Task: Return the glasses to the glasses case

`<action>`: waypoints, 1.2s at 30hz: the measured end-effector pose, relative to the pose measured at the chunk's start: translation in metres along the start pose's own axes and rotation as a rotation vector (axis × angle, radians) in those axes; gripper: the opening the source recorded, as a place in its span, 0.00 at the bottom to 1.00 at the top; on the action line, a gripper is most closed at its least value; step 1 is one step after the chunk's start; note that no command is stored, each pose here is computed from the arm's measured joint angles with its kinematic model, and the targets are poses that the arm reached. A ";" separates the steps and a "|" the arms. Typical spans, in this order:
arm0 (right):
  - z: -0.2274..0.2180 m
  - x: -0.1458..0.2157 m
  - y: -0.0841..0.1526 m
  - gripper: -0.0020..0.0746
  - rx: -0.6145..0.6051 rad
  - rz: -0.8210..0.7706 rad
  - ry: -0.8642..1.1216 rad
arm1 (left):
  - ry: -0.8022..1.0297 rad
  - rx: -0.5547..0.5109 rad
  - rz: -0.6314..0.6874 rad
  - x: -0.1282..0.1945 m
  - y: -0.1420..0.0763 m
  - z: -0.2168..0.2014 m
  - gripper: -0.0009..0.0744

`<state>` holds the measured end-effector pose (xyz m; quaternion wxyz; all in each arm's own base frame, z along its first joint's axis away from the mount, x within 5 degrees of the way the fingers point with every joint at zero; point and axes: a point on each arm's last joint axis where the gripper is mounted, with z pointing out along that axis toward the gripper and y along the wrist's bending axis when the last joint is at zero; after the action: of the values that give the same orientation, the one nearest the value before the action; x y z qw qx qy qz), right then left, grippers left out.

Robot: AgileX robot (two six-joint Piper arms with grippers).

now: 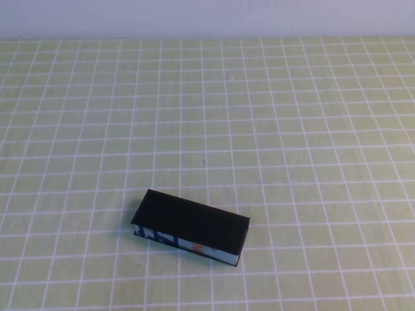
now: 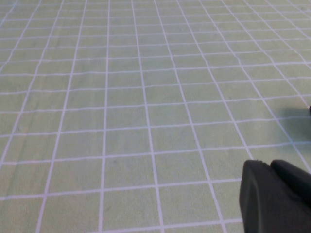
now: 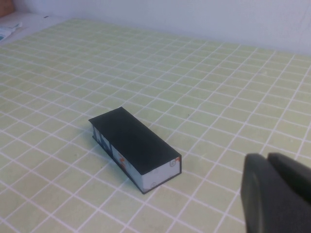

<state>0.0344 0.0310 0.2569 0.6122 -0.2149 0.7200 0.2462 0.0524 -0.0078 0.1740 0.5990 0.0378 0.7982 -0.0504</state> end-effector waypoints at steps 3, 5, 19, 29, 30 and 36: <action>0.000 0.000 0.000 0.00 0.000 0.001 0.000 | 0.000 0.000 -0.001 0.000 0.000 0.000 0.01; 0.000 0.000 0.000 0.00 0.000 0.001 0.000 | 0.000 0.001 -0.002 0.000 0.000 0.000 0.01; -0.008 -0.002 -0.020 0.00 0.472 0.025 -0.061 | 0.000 0.001 -0.002 0.000 0.000 0.000 0.01; 0.006 0.072 -0.041 0.00 0.647 0.049 0.095 | 0.000 0.001 -0.004 0.000 0.000 0.000 0.01; 0.007 0.078 -0.042 0.00 0.647 0.056 0.114 | 0.000 0.001 -0.003 0.000 0.000 0.000 0.01; 0.008 0.078 -0.042 0.00 0.648 0.060 0.089 | 0.000 0.001 -0.003 0.000 0.000 0.000 0.01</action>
<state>0.0536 0.0019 0.1747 0.6093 0.0018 0.7928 0.0128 0.0524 -0.0079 0.1740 0.5990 0.0368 0.7983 -0.0518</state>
